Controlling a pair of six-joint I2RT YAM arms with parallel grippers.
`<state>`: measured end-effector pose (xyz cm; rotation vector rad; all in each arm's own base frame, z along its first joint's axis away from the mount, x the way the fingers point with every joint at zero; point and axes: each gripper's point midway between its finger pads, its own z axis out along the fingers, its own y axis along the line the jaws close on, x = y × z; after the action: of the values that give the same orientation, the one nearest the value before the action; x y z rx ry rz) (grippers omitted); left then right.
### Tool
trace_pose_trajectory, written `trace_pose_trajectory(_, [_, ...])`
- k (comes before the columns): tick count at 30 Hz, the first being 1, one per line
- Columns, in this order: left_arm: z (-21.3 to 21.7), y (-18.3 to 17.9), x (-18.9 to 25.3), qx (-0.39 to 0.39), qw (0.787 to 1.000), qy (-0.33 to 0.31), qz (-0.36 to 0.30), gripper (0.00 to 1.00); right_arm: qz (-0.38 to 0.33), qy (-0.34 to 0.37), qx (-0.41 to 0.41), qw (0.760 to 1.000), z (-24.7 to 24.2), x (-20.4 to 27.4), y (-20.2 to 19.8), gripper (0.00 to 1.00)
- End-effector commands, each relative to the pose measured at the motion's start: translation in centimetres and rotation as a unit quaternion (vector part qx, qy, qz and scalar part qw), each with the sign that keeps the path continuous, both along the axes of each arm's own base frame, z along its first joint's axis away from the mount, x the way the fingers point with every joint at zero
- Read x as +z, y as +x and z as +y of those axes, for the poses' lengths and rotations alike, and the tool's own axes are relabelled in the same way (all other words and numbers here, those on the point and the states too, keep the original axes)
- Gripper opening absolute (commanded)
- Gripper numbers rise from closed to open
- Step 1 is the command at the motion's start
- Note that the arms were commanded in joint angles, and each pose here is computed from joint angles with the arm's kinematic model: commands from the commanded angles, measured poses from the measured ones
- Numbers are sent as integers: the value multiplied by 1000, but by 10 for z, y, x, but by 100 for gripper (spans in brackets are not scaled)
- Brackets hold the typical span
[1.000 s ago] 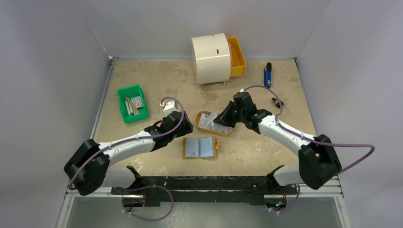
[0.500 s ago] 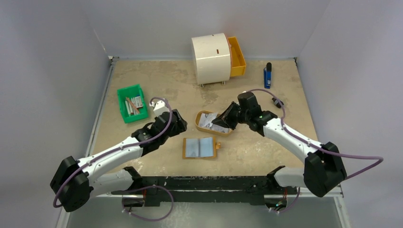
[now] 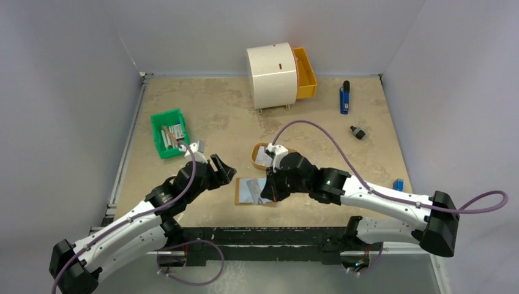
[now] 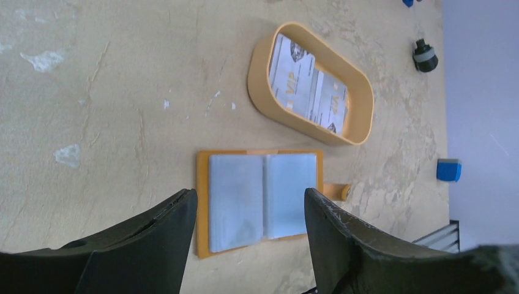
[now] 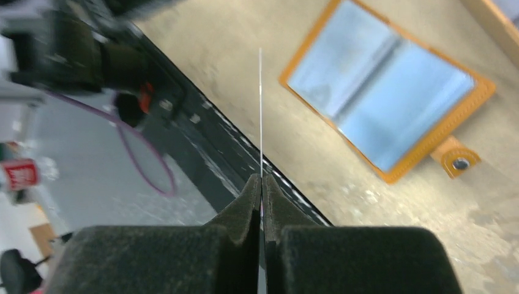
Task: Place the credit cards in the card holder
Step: Insert the credit card into the card holder.
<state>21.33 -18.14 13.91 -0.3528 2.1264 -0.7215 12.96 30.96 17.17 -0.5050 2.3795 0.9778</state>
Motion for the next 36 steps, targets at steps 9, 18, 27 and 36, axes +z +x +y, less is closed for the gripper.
trace_pose_trajectory(9, [10,-31,-59,-16,998,2,65,72,-14,12,-10,1000,13,-46,-1,0])
trace_pose_trajectory(18, [15,-28,-76,7,996,22,85,72,13,15,-21,1000,18,-51,-3,0])
trace_pose_trajectory(27, [15,-33,-95,7,994,22,105,67,64,-22,-50,996,9,-73,-3,0])
trace_pose_trajectory(36, [11,-26,-86,8,995,16,94,65,150,86,-129,976,-16,-70,22,0])
